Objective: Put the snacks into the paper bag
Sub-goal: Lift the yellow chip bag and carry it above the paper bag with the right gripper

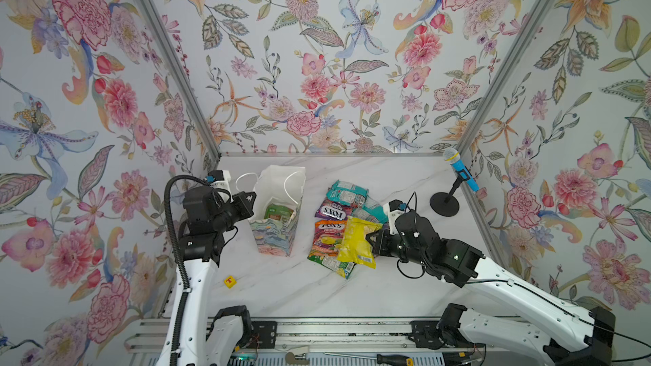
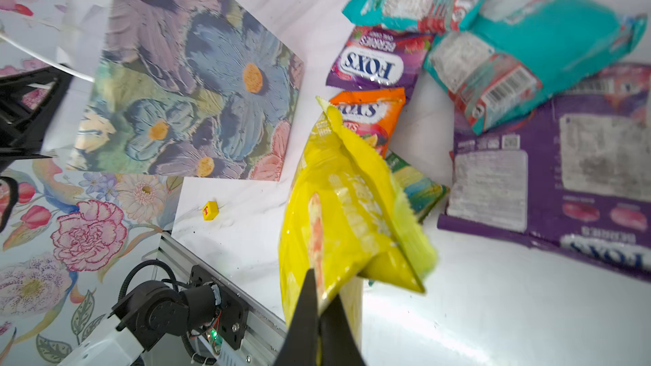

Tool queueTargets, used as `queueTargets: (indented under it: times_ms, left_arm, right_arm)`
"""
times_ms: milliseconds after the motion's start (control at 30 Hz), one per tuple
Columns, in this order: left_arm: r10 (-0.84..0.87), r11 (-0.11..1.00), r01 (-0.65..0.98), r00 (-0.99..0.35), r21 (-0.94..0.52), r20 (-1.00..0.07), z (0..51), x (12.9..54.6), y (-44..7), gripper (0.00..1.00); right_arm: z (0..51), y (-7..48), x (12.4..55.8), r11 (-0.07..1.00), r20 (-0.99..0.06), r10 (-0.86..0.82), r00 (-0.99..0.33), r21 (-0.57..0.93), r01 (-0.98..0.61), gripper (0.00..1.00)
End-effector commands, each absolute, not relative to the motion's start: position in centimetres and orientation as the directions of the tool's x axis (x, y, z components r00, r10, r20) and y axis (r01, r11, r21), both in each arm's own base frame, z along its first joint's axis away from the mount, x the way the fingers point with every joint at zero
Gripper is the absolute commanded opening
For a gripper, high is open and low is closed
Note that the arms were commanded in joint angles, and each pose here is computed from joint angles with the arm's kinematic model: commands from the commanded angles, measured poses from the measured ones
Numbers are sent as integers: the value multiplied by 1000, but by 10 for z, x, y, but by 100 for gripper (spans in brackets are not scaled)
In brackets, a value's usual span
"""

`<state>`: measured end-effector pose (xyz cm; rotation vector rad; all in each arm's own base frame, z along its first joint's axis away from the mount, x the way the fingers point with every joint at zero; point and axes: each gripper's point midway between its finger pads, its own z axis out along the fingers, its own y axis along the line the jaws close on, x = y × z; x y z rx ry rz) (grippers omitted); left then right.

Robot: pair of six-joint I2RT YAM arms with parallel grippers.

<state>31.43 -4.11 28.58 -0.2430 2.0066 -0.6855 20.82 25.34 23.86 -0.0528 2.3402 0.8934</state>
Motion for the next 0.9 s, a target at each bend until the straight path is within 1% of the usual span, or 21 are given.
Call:
queueTargets:
  times_ms: [0,67,200,333,633,867]
  left_arm:
    - [-425,816,147,-501,-558,-754,292,312,-47,0]
    - [-425,817,149,-497,-557,-757,293,312,-46,0]
    - [-428,814,148,-498,-561,-754,292,313,-47,0]
    - [-426,816,149,-500,-559,-754,290,313,-47,0]
    - [-428,812,152,-501,-564,-752,288,314,-47,0]
    - [-434,809,150,-499,-568,-750,287,315,-47,0]
  right_arm:
    - [262,258,220,801,-673,89,-734,486,-349,0]
    - [275,265,228,799,-703,80,-707,470,-376,0]
    - [319,283,246,779,-785,75,-615,431,-455,0]
    - [358,301,262,765,-842,61,-535,384,-517,0]
    - [428,335,291,738,-921,53,-387,297,-606,0]
    - [458,370,309,692,-942,52,-332,273,-668,0]
